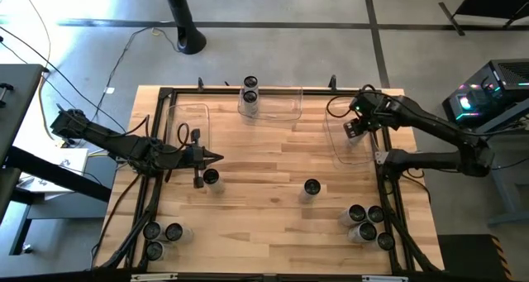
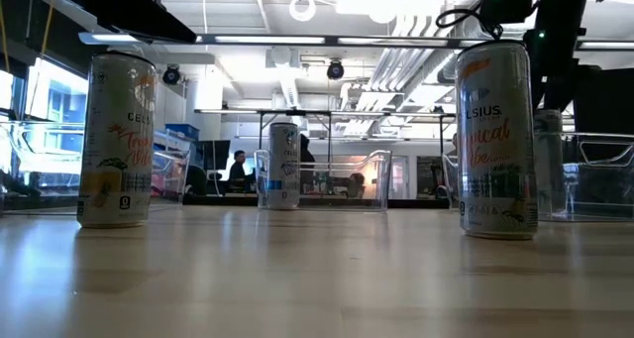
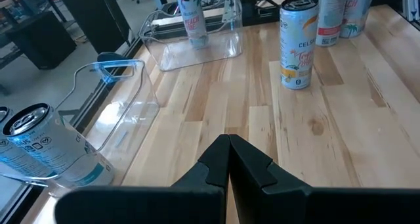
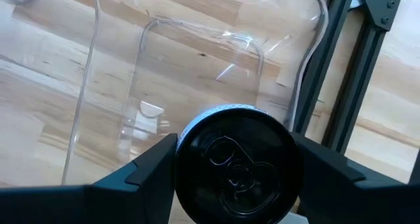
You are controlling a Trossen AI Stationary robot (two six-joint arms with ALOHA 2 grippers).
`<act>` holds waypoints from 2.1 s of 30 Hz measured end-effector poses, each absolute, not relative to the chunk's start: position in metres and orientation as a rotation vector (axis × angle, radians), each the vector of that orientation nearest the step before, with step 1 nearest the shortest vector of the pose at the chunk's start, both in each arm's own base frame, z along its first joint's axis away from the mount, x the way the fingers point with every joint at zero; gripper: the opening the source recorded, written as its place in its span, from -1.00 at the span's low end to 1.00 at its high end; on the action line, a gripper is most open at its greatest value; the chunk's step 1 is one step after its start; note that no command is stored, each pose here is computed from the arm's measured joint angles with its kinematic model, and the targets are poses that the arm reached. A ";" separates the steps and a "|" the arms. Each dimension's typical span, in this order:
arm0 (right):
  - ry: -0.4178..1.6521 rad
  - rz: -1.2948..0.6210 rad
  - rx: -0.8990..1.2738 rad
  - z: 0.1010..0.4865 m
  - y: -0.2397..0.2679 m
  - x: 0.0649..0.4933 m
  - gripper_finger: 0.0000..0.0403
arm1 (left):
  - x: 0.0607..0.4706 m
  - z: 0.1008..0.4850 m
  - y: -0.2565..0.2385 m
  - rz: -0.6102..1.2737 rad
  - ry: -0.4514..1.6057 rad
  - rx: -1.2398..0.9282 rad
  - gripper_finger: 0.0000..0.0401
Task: Sort soda cans
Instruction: Put the white/pink soda can into the right transparent bin
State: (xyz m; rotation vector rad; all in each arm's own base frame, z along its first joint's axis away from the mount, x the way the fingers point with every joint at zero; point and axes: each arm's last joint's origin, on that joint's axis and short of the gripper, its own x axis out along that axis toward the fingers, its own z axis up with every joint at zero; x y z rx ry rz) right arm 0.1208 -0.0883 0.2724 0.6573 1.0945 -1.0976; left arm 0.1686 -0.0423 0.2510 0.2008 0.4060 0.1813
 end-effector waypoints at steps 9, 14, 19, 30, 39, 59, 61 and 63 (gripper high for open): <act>1.140 -1.123 0.680 0.271 -0.086 0.117 0.39 | 0.169 0.251 -0.042 0.181 0.406 0.200 -1.00; 1.116 -1.156 0.635 0.274 -0.087 0.116 0.56 | 0.169 0.251 -0.042 0.181 0.406 0.201 -1.00; 1.027 -1.162 0.618 0.292 -0.085 0.113 0.58 | 0.169 0.251 -0.042 0.181 0.407 0.201 -1.00; 0.663 -0.730 0.421 0.351 -0.035 0.132 0.60 | 0.169 0.251 -0.042 0.188 0.403 0.166 -1.00; 0.574 -0.312 0.289 0.347 0.060 0.182 0.60 | 0.169 0.251 -0.042 0.192 0.401 0.149 -1.00; 1.274 -0.543 0.478 0.338 0.169 0.196 0.60 | 0.169 0.252 -0.042 0.185 0.397 0.180 -1.00; 1.331 -0.542 0.502 0.334 0.170 0.198 0.60 | 0.169 0.252 -0.042 0.185 0.397 0.181 -1.00; 1.352 -0.546 0.496 0.331 0.170 0.201 0.60 | 0.169 0.252 -0.042 0.184 0.397 0.181 -1.00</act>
